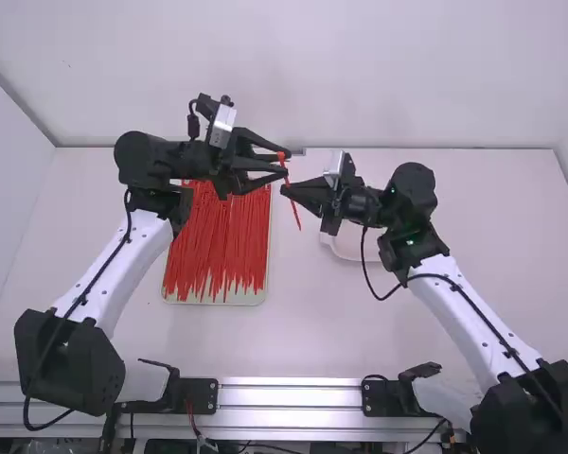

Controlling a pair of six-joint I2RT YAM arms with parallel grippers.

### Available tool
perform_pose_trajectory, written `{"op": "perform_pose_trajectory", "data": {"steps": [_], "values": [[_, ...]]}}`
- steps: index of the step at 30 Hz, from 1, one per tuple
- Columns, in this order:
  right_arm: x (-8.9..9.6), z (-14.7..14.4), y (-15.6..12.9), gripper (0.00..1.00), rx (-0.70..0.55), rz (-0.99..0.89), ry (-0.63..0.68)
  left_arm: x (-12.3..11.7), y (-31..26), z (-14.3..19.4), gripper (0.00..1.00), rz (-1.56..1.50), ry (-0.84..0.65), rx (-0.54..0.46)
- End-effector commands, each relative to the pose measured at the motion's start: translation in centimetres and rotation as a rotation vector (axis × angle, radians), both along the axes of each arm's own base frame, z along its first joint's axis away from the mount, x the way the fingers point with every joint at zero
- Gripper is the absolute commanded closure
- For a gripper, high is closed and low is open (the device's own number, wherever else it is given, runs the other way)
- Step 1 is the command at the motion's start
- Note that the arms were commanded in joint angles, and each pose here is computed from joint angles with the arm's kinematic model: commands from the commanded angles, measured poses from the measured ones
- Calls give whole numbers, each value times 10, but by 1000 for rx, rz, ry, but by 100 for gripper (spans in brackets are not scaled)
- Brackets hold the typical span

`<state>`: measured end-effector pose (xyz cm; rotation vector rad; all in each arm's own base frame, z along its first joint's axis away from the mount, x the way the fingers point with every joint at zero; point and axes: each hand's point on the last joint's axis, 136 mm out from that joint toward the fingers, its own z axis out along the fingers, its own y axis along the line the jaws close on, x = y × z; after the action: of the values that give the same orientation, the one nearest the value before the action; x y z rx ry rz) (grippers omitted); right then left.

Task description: Fasten the cable tie

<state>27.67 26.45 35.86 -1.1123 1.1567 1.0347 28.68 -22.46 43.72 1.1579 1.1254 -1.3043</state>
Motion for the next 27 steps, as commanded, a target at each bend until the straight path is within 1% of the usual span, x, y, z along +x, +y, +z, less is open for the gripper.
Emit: {"op": "perform_pose_trajectory", "data": {"steps": [1,5,9,11,13,14,22,27], "values": [[1,11,0,100,10,7,-14,0,0,11,68,10,-23,-19],[1,10,0,100,8,6,-9,1,0,14,76,20,-23,-30],[1,10,0,100,9,5,-12,1,0,14,81,19,-20,-29],[1,10,0,100,9,5,-12,2,0,14,88,22,-21,-31],[1,10,0,100,9,6,-12,3,0,15,92,29,-19,-37],[1,10,0,100,8,7,-11,4,0,16,98,35,-16,-41],[2,10,-1,100,8,4,-8,11,1,20,98,68,17,-69],[9,10,-9,100,18,-21,40,13,1,22,98,79,18,-78]]}}
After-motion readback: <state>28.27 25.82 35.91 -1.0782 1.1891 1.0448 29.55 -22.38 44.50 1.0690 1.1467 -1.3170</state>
